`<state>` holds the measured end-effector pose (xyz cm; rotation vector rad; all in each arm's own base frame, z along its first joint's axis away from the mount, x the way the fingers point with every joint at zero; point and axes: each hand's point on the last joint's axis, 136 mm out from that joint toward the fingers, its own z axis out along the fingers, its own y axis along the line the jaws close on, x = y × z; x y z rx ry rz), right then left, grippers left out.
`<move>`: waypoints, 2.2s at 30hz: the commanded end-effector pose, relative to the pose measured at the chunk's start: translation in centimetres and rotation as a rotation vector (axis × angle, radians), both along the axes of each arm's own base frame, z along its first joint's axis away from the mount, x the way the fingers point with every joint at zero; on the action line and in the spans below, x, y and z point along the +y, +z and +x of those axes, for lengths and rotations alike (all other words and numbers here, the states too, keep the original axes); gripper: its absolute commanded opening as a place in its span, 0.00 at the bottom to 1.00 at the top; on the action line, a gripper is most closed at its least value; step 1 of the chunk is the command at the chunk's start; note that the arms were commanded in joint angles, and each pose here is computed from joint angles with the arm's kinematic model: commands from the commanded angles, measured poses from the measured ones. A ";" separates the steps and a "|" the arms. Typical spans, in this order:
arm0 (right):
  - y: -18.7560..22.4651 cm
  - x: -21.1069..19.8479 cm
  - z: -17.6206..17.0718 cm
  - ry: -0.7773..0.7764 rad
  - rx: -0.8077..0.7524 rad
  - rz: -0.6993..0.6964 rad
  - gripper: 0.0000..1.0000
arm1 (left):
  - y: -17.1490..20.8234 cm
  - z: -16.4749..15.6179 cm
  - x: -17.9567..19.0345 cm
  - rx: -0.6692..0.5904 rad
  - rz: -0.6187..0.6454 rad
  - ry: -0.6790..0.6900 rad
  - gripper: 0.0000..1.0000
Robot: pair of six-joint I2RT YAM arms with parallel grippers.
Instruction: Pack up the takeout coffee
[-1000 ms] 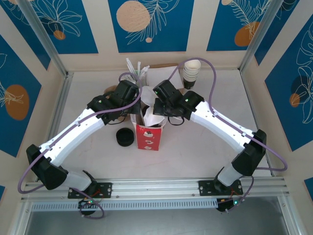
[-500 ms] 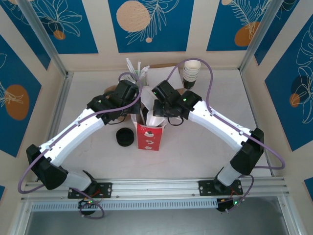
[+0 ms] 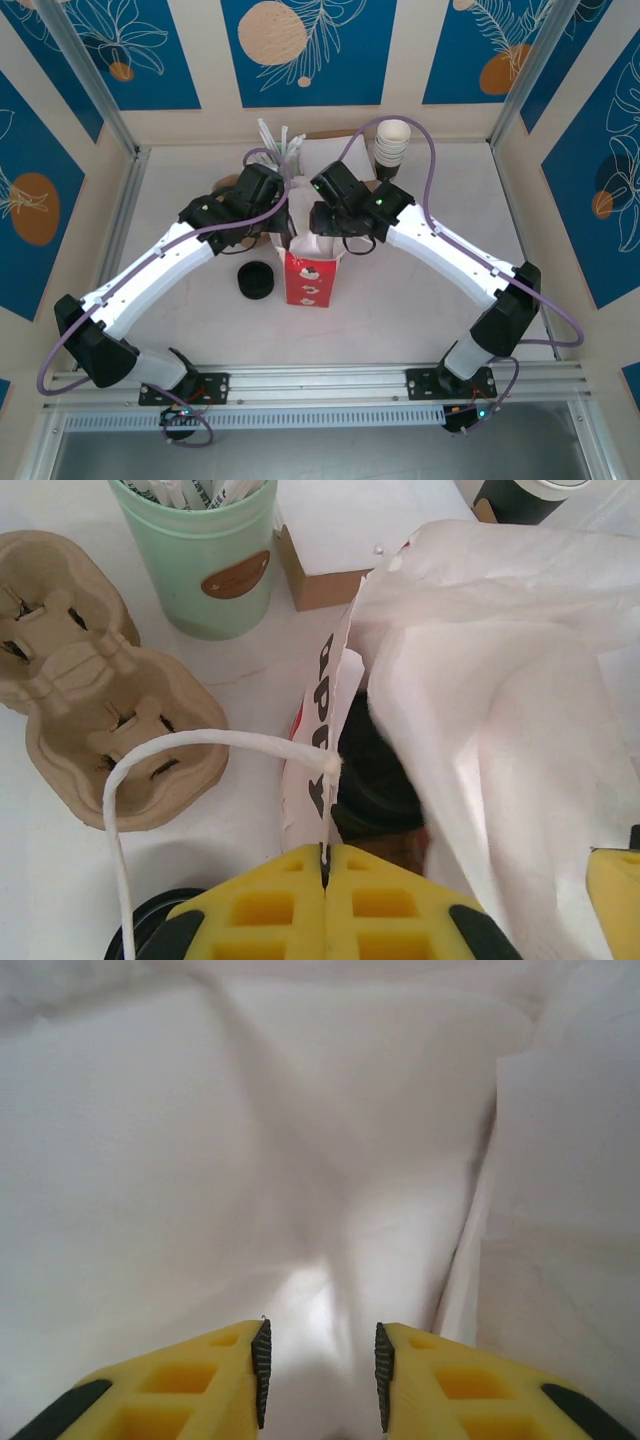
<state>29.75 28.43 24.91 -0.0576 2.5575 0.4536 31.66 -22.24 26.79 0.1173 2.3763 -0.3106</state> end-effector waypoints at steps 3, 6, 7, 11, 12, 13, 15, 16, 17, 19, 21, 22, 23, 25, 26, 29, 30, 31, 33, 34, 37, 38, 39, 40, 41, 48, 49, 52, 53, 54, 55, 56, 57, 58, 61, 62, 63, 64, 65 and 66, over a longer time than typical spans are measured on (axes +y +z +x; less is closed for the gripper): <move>2.9 0.6 0.2 0.038 -0.044 0.084 0.37 | -0.1 0.5 0.0 -0.003 -0.014 0.008 0.03; 3.6 1.2 0.4 0.054 -0.046 0.128 0.37 | -0.1 0.5 -0.1 -0.002 -0.017 0.005 0.04; 3.9 1.3 0.4 0.063 -0.049 0.142 0.37 | -0.1 0.5 -0.2 -0.001 -0.018 0.003 0.04; 5.6 1.8 0.3 0.105 -0.079 0.198 0.37 | 0.1 0.5 -0.3 -0.002 -0.026 -0.001 0.17; 6.1 1.7 0.3 0.110 -0.088 0.209 0.37 | 0.3 0.5 -0.4 -0.005 -0.030 -0.006 0.21; 6.6 1.5 0.4 0.110 -0.098 0.217 0.37 | 0.6 0.5 -0.4 -0.008 -0.034 -0.007 0.25; 7.6 1.1 0.5 0.108 -0.121 0.235 0.37 | 0.9 0.5 -0.5 -0.011 -0.040 -0.012 0.32; 8.1 0.9 0.6 0.106 -0.131 0.247 0.37 | 1.1 0.4 -0.6 -0.014 -0.044 -0.016 0.38; 8.5 0.6 0.6 0.104 -0.140 0.256 0.37 | 1.2 0.4 -0.6 -0.014 -0.048 -0.019 0.41; 9.4 0.1 0.6 0.101 -0.158 0.278 0.37 | 1.5 0.3 -0.8 -0.013 -0.060 -0.027 0.46; 10.2 -0.4 0.7 0.094 -0.176 0.296 0.37 | 1.8 0.2 -1.1 -0.011 -0.075 -0.037 0.48; 10.7 -0.7 0.7 0.093 -0.185 0.307 0.37 | 1.9 0.1 -1.2 -0.010 -0.083 -0.041 0.48; 11.0 -0.9 0.7 0.090 -0.191 0.314 0.37 | 2.1 0.1 -1.3 -0.011 -0.091 -0.045 0.49; 11.9 -1.5 0.6 0.084 -0.210 0.334 0.37 | 2.5 0.0 -1.5 -0.015 -0.101 -0.052 0.50; 12.2 -1.7 0.6 0.082 -0.218 0.343 0.37 | 2.8 0.0 -1.5 -0.018 -0.106 -0.053 0.50; 13.0 -2.5 0.5 0.075 -0.233 0.369 0.37 | 3.7 -0.2 -1.4 -0.033 -0.119 -0.055 0.51; 13.3 -2.9 0.5 0.072 -0.240 0.377 0.37 | 4.2 -0.3 -1.3 -0.042 -0.124 -0.057 0.52; 13.6 -3.2 0.5 0.067 -0.247 0.384 0.37 | 4.6 -0.4 -1.2 -0.052 -0.126 -0.061 0.52; 14.0 -4.0 0.4 0.057 -0.259 0.392 0.37 | 5.4 -0.5 -0.9 -0.074 -0.125 -0.059 0.52; 14.2 -4.5 0.5 0.048 -0.270 0.394 0.37 | 5.8 -0.5 -0.6 -0.088 -0.121 -0.058 0.53; 14.6 -6.1 0.5 0.024 -0.297 0.386 0.37 | 7.2 -0.4 0.0 -0.143 -0.103 -0.056 0.55; 14.8 -6.6 0.5 0.014 -0.309 0.383 0.37 | 7.6 -0.3 0.3 -0.162 -0.091 -0.052 0.57; 14.8 -7.3 0.6 0.001 -0.323 0.374 0.37 | 8.2 -0.2 0.7 -0.188 -0.080 -0.047 0.58; 14.8 -8.1 0.6 -0.013 -0.335 0.363 0.38 | 8.8 0.0 1.1 -0.216 -0.066 -0.038 0.59; 14.7 -8.7 0.7 -0.027 -0.343 0.350 0.39 | 9.3 0.2 1.6 -0.245 -0.052 -0.027 0.60; 13.1 -14.2 1.0 -0.120 -0.429 0.233 0.47 | 11.6 2.1 7.3 -0.444 0.060 0.145 0.76; 12.4 -15.2 1.2 -0.139 -0.441 0.200 0.50 | 11.6 2.5 8.5 -0.477 0.077 0.179 0.80; 10.2 -18.3 2.1 -0.205 -0.465 0.101 0.57 | 10.8 3.3 12.2 -0.539 0.106 0.294 0.95; 9.4 -19.3 2.3 -0.228 -0.466 0.075 0.61 | 10.4 3.6 13.4 -0.560 0.115 0.330 0.99; 8.3 -20.6 2.7 -0.271 -0.463 0.041 0.64 | 9.6 3.8 14.6 -0.578 0.129 0.369 1.00; 7.2 -21.8 3.0 -0.303 -0.453 0.015 0.68 | 8.8 4.0 15.9 -0.593 0.149 0.409 1.00; 6.3 -22.8 3.3 -0.332 -0.447 0.000 0.70 | 7.9 4.2 17.0 -0.601 0.166 0.444 1.00; 5.0 -23.8 3.6 -0.364 -0.432 -0.012 0.73 | 6.7 4.4 18.3 -0.594 0.181 0.487 1.00; 3.9 -24.9 3.9 -0.396 -0.423 -0.015 0.76 | 5.4 4.4 19.6 -0.577 0.186 0.532 1.00; 1.1 -27.2 4.7 -0.471 -0.419 -0.008 0.81 | 1.5 4.7 22.6 -0.543 0.214 0.601 1.00; 0.2 -27.9 5.0 -0.493 -0.424 -0.014 0.84 | 0.5 4.7 23.4 -0.546 0.238 0.622 1.00; -0.9 -28.7 5.1 -0.525 -0.429 -0.035 0.92 | -0.8 4.5 24.3 -0.547 0.265 0.648 1.00; -1.9 -29.5 5.2 -0.558 -0.440 -0.058 0.99 | -2.0 4.3 25.3 -0.543 0.277 0.675 1.00; -2.8 -30.1 5.3 -0.585 -0.447 -0.082 0.99 | -3.0 4.0 26.0 -0.532 0.285 0.694 1.00; -3.6 -30.7 5.4 -0.607 -0.464 -0.106 0.99 | -4.2 3.7 26.7 -0.523 0.290 0.713 1.00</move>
